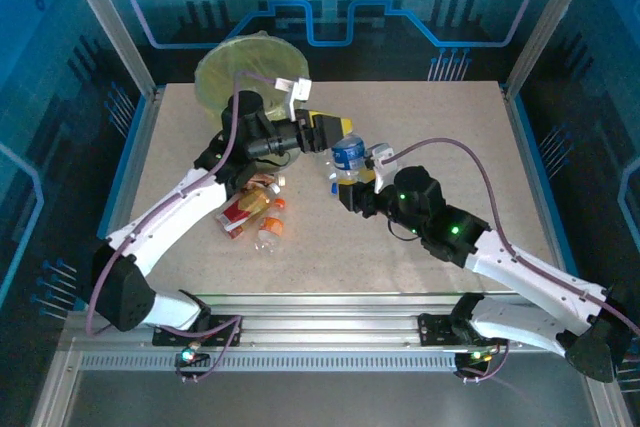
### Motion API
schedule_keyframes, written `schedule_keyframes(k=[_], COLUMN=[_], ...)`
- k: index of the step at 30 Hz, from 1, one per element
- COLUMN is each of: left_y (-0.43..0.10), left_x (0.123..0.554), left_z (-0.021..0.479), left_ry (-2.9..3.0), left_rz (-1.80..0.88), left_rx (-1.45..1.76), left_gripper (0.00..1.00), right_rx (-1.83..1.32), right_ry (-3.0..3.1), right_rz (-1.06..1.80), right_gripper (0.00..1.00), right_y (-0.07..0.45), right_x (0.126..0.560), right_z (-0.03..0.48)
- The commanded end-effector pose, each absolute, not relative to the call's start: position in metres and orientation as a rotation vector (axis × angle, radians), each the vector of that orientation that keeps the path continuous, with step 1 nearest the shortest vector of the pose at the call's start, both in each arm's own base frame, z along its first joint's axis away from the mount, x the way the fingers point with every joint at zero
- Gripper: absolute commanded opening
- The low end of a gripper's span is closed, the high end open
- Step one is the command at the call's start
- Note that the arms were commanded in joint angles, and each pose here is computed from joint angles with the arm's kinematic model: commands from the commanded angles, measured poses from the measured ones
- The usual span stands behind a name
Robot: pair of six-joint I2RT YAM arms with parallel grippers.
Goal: Put the plastic bottles in the bin
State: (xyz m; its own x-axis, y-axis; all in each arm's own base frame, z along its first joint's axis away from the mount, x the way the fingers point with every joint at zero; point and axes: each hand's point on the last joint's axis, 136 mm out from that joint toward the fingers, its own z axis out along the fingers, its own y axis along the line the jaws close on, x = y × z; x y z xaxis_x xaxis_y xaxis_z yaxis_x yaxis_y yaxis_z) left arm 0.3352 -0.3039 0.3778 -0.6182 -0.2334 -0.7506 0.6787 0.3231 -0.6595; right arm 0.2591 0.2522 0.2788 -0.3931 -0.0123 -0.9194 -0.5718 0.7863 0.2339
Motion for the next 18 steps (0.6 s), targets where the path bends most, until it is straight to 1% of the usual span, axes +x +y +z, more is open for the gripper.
schedule_keyframes(k=[1, 11, 18], left_y=[-0.314, -0.325, -0.327], left_x=[0.326, 0.320, 0.317], left_z=[0.391, 0.380, 0.377], left_ry=[1.741, 1.769, 1.771], left_rz=[-1.447, -1.499, -1.512], left_rx=[0.486, 0.554, 0.582], left_gripper=[0.74, 0.56, 0.37], right_rx=[-0.428, -0.430, -0.437], right_ry=[1.837, 1.838, 1.854], right_rz=[0.646, 0.651, 0.647], right_gripper=[0.42, 0.43, 0.43], right_y=[0.249, 0.252, 0.255], right_x=[0.262, 0.264, 0.267], right_z=[0.293, 0.296, 0.293])
